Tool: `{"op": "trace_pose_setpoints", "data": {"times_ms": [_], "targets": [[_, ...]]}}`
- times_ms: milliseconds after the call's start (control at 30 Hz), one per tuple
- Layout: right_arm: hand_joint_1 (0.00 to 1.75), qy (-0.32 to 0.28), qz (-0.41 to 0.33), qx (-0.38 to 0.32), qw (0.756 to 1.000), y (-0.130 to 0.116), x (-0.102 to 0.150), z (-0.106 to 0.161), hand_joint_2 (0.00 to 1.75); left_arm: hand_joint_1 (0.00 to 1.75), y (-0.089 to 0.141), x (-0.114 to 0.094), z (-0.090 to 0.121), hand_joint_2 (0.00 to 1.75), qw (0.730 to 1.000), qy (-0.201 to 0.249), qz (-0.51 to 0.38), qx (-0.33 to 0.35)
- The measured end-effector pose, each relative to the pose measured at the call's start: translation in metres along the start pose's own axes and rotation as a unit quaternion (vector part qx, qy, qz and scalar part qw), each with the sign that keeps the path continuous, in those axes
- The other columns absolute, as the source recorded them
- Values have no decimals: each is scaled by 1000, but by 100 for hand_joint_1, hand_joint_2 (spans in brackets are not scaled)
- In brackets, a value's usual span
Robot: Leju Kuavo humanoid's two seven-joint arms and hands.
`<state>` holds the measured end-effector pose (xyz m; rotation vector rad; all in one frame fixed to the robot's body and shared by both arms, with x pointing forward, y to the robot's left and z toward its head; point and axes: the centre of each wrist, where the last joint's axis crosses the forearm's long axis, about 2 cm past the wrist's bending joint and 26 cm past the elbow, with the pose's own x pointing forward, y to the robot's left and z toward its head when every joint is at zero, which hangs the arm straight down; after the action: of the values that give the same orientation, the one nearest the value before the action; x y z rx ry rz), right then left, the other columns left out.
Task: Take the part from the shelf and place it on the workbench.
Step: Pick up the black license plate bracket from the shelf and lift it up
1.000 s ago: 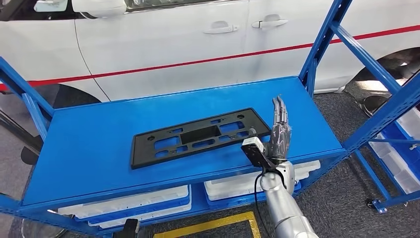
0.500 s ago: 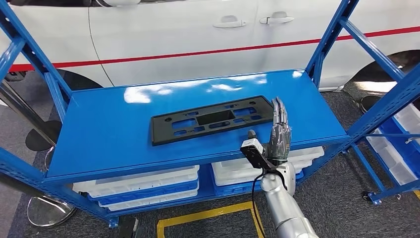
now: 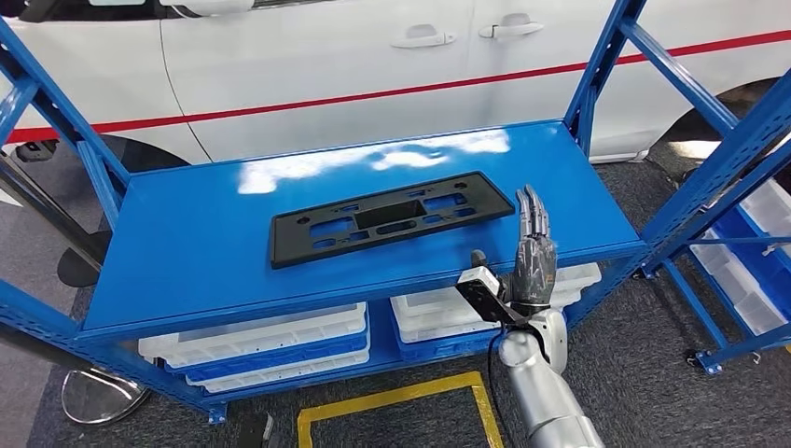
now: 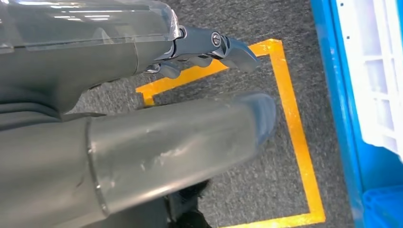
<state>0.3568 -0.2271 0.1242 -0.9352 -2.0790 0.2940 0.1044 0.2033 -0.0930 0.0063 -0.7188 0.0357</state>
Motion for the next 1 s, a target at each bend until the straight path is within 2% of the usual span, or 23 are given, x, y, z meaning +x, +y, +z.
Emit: {"op": "trace_pose_setpoints", "data": {"times_ms": [600,733,867,1000], "targets": [[0,-15,36,12,999,-11,-9,0,0,0,-5,-2,2,0,1000,1,0,-3],[0,-35,75,24,996,-16,-11,-8,175,0,-7,-1,2,0,1000,-1,1,-3],[0,-67,167,63,982,-23,-17,-17,175,0,-7,-1,2,0,1000,-1,0,-4],[0,-79,217,99,968,-24,-28,-25,175,0,-5,-1,2,0,1000,-2,-3,-4]]}}
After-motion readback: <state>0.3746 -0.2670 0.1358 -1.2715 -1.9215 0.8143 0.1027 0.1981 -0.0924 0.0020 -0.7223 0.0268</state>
